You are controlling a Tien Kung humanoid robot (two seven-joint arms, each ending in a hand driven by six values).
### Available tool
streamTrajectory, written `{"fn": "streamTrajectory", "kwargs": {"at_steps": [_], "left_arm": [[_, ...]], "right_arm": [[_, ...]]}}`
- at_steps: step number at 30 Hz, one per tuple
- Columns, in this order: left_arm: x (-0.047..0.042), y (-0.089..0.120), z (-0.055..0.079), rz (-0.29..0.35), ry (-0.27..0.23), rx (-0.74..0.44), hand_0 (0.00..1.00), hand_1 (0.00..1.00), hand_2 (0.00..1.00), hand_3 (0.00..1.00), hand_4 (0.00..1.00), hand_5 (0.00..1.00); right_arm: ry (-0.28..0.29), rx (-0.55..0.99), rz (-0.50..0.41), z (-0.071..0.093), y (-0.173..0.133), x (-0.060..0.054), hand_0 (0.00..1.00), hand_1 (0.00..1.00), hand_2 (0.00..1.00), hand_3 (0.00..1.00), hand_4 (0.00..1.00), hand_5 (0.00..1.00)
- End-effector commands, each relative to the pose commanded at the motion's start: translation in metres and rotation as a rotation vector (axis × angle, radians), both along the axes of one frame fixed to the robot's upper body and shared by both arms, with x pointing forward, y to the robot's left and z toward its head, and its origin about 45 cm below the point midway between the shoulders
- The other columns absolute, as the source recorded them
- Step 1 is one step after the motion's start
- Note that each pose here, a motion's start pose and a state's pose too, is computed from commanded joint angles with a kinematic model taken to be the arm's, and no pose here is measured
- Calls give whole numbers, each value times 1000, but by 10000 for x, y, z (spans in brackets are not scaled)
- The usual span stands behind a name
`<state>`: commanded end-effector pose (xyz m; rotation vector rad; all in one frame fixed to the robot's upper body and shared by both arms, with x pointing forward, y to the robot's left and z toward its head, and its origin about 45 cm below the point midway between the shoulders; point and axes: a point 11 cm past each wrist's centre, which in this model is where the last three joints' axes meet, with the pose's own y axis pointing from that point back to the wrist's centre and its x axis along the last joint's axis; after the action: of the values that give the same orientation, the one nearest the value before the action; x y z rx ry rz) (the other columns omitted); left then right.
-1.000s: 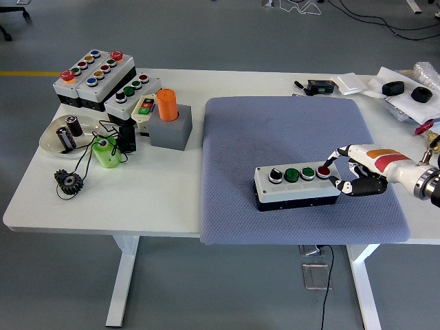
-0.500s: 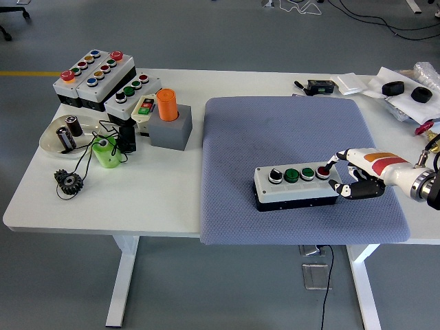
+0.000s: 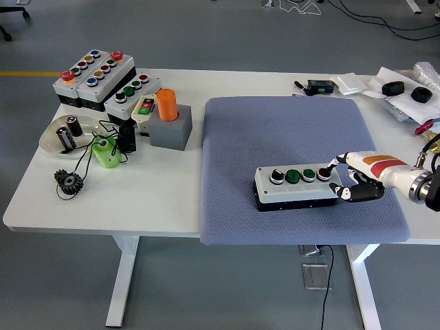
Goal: Pick up the button,place it on the desk,press the button,press the button
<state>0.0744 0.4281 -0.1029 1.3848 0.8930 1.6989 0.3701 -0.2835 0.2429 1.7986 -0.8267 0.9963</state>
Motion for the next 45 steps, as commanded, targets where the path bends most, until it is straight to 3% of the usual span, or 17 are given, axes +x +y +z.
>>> {"fn": "streamTrajectory", "kwargs": {"at_steps": [9,22,29,36,41,45], "left_arm": [[6,2,2,1,-3,0,646,697,690,498,315,998],[4,-5,-1,0,-1,-2,646,697,691,498,314,998],[13,-2,1,-2,-3,-1,646,697,691,498,315,998],[5,-5,-1,-3,1,0,646,697,691,498,315,998],[-13,-11,-6,-5,7,-1,647,697,691,498,315,998],[-25,-9,-7,-6,9,0,647,697,691,498,315,998]], "right_arm": [[-66,49,40,217,145,-20,6,2,70,706,561,456],[-53,21,73,80,310,-29,5,2,70,706,562,466],[-11,-1,67,-50,292,-52,6,2,71,706,562,467],[-5,-4,63,-79,279,-55,6,2,72,706,560,467],[-37,18,60,7,284,-36,8,2,73,707,558,466],[-99,80,36,184,248,7,8,2,73,707,558,466]]}}
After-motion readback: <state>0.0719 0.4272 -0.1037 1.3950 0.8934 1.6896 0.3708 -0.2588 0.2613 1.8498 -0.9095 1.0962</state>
